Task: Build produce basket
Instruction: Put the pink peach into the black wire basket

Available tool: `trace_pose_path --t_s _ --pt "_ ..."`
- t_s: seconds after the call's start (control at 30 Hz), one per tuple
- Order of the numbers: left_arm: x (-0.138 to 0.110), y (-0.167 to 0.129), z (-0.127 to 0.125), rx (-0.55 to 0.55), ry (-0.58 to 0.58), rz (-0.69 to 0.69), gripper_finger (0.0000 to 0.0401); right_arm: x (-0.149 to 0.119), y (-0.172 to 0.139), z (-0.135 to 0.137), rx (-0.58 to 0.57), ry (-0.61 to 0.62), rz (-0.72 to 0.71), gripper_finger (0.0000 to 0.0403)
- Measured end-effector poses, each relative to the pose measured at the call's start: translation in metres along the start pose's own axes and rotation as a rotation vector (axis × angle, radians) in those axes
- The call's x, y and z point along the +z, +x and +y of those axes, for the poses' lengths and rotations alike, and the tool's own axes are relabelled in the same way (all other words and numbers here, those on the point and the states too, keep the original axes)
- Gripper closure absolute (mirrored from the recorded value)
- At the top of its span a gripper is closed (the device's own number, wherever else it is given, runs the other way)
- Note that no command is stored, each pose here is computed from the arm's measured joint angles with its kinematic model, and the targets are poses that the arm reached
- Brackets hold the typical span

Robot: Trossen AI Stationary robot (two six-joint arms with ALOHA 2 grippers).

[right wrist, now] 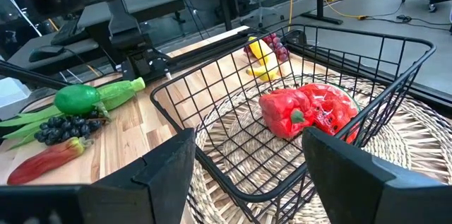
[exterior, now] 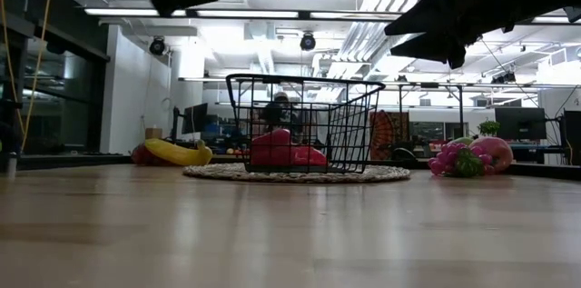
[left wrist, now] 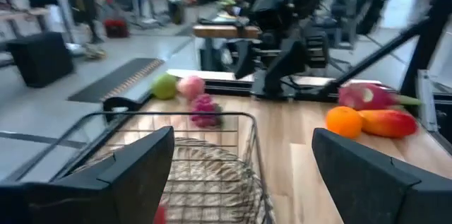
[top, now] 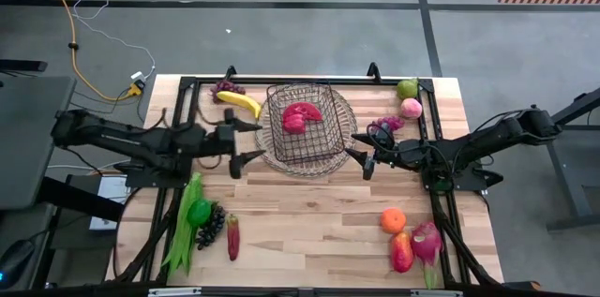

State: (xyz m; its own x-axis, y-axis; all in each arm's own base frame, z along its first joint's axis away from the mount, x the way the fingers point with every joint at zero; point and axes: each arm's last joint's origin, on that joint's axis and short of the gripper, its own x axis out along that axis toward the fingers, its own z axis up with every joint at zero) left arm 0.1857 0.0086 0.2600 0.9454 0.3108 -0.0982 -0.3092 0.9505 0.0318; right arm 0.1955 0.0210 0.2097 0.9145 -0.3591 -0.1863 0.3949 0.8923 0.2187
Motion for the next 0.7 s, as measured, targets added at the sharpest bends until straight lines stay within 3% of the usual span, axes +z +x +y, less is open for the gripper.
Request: trace_pose_path --t_s 0.23,0.7 --pt "-0.014 -0.022 -0.002 0.034 -0.037 -0.032 0.0078 0.000 0.000 0.000 0.000 -0.002 0.000 0.0151" --pt "-0.015 -0.023 -0.002 0.049 -0.040 -0.039 0.0078 0.000 0.000 0.000 0.000 -0.008 0.000 0.0151"
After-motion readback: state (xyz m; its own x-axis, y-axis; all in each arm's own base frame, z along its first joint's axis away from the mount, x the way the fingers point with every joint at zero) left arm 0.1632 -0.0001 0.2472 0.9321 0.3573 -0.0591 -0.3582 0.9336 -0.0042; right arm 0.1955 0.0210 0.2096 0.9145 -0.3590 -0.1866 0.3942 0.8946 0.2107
